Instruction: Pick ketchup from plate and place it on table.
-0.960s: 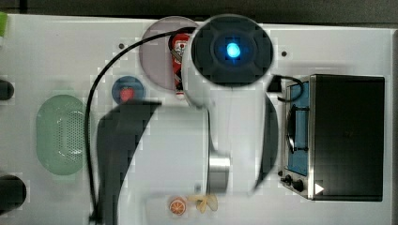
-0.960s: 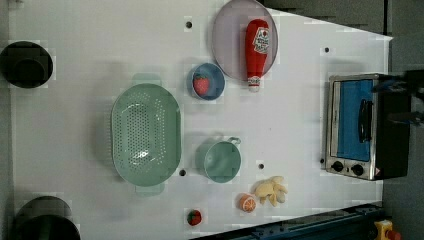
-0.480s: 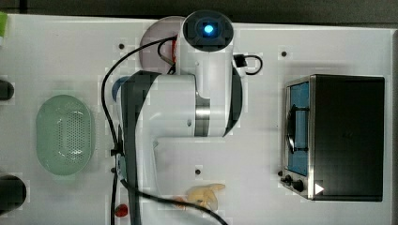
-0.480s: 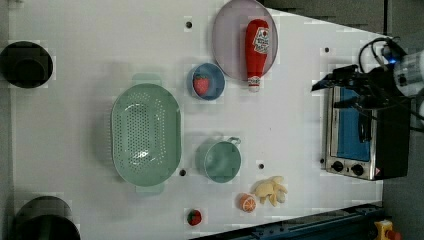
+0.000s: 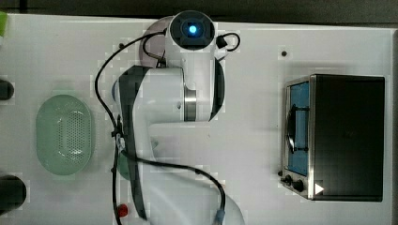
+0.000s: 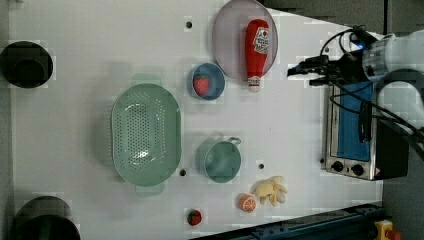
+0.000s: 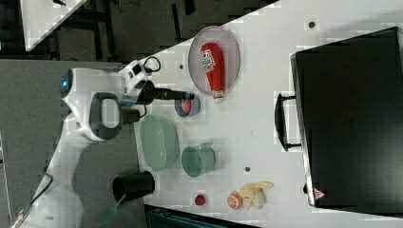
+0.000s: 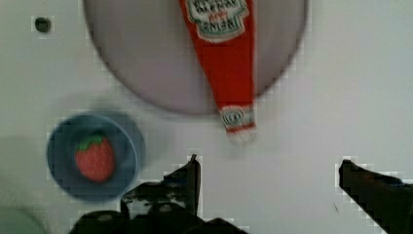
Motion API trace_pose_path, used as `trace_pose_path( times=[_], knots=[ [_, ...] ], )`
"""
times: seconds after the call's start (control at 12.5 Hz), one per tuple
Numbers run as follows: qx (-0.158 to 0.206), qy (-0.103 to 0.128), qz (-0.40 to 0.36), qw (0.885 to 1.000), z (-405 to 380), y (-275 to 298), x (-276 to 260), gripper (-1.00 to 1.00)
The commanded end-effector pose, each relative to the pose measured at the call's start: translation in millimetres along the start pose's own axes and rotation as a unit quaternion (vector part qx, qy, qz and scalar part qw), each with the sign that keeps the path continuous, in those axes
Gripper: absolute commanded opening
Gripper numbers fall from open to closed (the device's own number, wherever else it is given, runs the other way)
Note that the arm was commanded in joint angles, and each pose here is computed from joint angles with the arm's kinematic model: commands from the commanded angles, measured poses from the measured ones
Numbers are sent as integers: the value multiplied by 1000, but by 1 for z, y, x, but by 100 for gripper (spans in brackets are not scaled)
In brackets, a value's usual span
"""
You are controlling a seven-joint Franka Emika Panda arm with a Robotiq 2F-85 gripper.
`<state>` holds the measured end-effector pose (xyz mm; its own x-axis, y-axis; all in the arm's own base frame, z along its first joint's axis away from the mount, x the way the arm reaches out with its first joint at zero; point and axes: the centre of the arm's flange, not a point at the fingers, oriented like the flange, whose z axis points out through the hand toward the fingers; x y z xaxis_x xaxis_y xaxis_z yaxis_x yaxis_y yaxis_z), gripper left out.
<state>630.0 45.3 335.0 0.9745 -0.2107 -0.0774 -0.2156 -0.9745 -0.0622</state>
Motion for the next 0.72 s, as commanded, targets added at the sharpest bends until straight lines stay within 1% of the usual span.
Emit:
trace_pose_path(
  times=[0.08,0.24,0.56,0.64,0.72],
  knots=[
    [-8,7,-59,998,29,-4,19,100],
    [-17,11,-72,997,47,-11,34,100],
    [-28,9,-89,996,88,-19,55,100],
    [-26,16,-91,995,100,-20,58,100],
    [-22,28,-93,995,111,-22,61,100]
  ],
)
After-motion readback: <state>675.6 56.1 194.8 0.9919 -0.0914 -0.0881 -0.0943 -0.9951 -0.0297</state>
